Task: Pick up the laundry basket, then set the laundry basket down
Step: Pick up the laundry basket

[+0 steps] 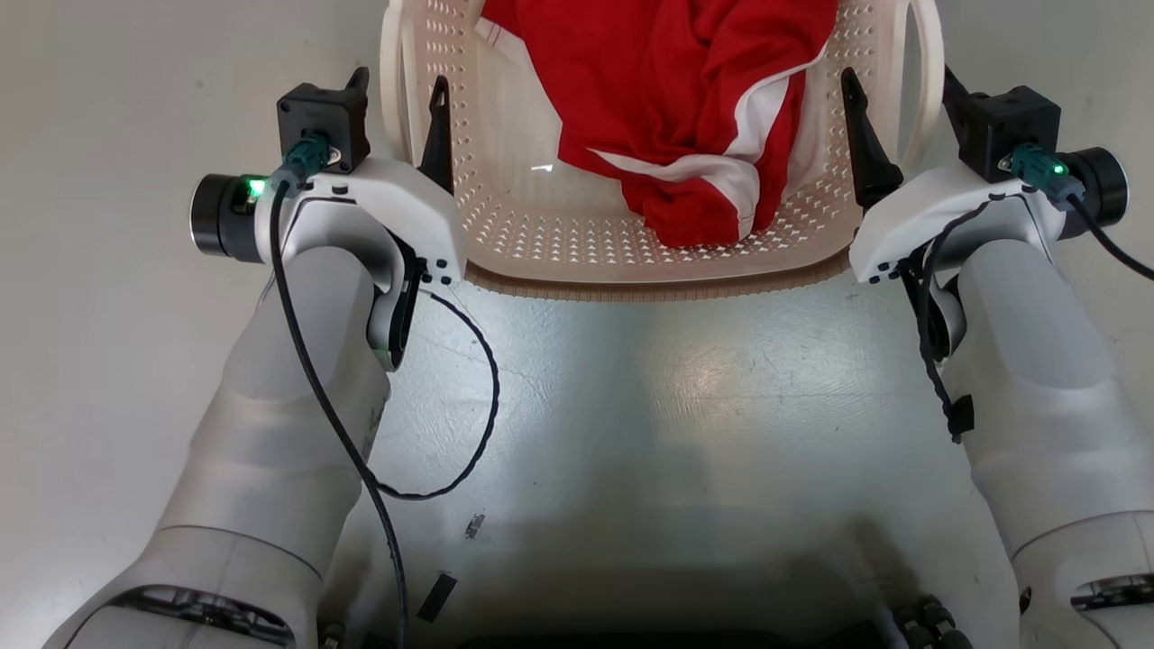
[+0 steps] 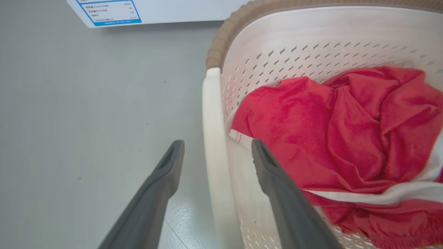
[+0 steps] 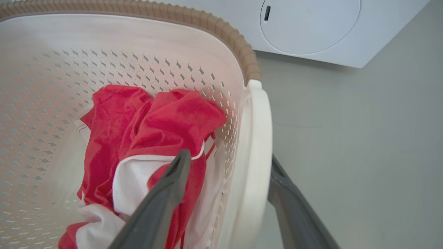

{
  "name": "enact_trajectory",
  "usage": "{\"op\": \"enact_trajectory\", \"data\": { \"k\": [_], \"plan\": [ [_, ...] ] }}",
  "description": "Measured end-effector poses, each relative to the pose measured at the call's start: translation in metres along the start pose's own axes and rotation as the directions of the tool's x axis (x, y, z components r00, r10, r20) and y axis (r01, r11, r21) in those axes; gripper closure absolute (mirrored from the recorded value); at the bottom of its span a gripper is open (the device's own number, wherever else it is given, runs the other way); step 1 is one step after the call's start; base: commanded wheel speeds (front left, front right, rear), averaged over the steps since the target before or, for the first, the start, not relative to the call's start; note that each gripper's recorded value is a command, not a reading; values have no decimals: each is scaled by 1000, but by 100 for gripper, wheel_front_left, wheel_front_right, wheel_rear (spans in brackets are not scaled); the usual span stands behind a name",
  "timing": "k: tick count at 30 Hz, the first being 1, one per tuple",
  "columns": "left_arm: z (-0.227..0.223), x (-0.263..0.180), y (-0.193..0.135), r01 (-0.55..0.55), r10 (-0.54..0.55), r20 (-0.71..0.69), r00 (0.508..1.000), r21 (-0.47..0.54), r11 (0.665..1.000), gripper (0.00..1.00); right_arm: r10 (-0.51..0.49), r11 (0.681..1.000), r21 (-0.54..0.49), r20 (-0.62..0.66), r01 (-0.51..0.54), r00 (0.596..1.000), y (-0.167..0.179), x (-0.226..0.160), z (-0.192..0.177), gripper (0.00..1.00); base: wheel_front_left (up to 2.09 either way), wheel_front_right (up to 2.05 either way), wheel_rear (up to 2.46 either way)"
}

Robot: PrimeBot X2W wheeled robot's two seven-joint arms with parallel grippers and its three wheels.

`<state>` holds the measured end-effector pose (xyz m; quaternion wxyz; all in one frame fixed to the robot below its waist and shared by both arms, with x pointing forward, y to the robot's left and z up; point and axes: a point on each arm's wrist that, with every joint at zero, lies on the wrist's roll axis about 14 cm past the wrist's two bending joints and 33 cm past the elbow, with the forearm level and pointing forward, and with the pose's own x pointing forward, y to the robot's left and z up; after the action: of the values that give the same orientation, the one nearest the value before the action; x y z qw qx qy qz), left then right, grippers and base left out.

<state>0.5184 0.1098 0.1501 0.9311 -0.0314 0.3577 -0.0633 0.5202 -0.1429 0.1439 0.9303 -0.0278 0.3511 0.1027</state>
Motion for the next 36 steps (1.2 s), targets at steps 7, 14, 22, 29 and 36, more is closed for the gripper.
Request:
{"op": "enact_trajectory", "data": {
  "k": [7,14,22,29,36],
  "plan": [
    [-7,6,0,5,-4,-22,1000,19,1000,0,2,1000,7,-39,-1,999,0,5,-12,0,0,0,0],
    [-14,7,2,4,-2,-61,998,43,999,0,3,1000,22,-63,-1,998,0,6,-16,0,0,0,0],
    [-13,8,2,6,-1,-78,997,61,998,0,4,1000,24,-73,-2,997,0,6,-14,0,0,0,0],
    [-17,9,-1,17,-11,-93,996,66,998,0,13,1000,20,-68,-12,998,1,7,-10,0,0,0,0],
    [-14,11,-9,41,-35,-91,995,66,997,0,14,999,31,-70,-12,997,1,4,-10,0,0,0,0]
  ]
}}
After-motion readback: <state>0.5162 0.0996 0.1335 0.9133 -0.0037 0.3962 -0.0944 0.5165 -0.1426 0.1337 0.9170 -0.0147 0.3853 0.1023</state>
